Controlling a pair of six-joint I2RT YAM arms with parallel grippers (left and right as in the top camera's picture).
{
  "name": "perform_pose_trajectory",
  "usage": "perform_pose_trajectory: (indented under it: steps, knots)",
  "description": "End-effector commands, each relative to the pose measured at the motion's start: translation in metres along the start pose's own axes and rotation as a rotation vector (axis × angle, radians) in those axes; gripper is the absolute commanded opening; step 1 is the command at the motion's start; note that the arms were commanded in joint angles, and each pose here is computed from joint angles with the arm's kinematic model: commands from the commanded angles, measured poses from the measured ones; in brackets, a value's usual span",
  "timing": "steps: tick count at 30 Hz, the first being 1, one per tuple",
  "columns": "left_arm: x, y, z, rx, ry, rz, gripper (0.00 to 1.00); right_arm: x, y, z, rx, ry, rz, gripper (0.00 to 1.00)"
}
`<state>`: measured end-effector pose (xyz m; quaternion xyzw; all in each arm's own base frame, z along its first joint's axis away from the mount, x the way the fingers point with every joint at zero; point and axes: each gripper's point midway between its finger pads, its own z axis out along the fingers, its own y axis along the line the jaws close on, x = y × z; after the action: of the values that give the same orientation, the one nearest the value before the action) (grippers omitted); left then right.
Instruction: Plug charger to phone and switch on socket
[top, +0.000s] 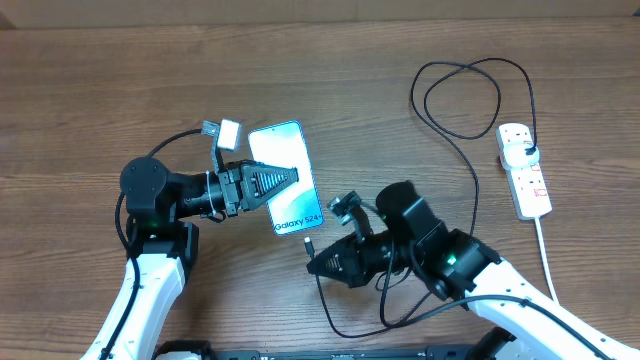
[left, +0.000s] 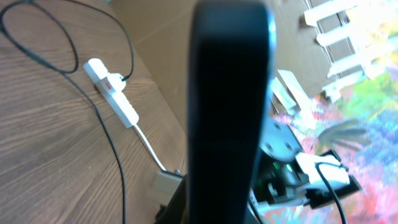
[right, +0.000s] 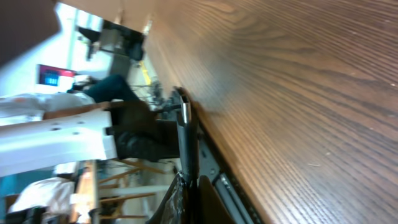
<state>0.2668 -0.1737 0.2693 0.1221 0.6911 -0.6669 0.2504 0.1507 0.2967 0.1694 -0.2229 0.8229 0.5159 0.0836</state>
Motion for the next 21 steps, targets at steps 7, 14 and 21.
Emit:
perform_pose_trajectory:
  steps: [7,14,21]
  knots:
    - [-0.016,-0.02,0.0,0.025,-0.059,-0.006,0.04,-0.008,0.026,-0.027,-0.256,0.0,-0.108,0.04]
    - [-0.03,-0.016,-0.001,0.011,-0.143,-0.119,0.04,-0.011,0.026,-0.023,-0.298,-0.009,-0.159,0.04]
    - [-0.028,-0.015,-0.001,0.01,-0.132,-0.132,0.04,-0.007,0.032,-0.025,-0.342,0.017,-0.168,0.04]
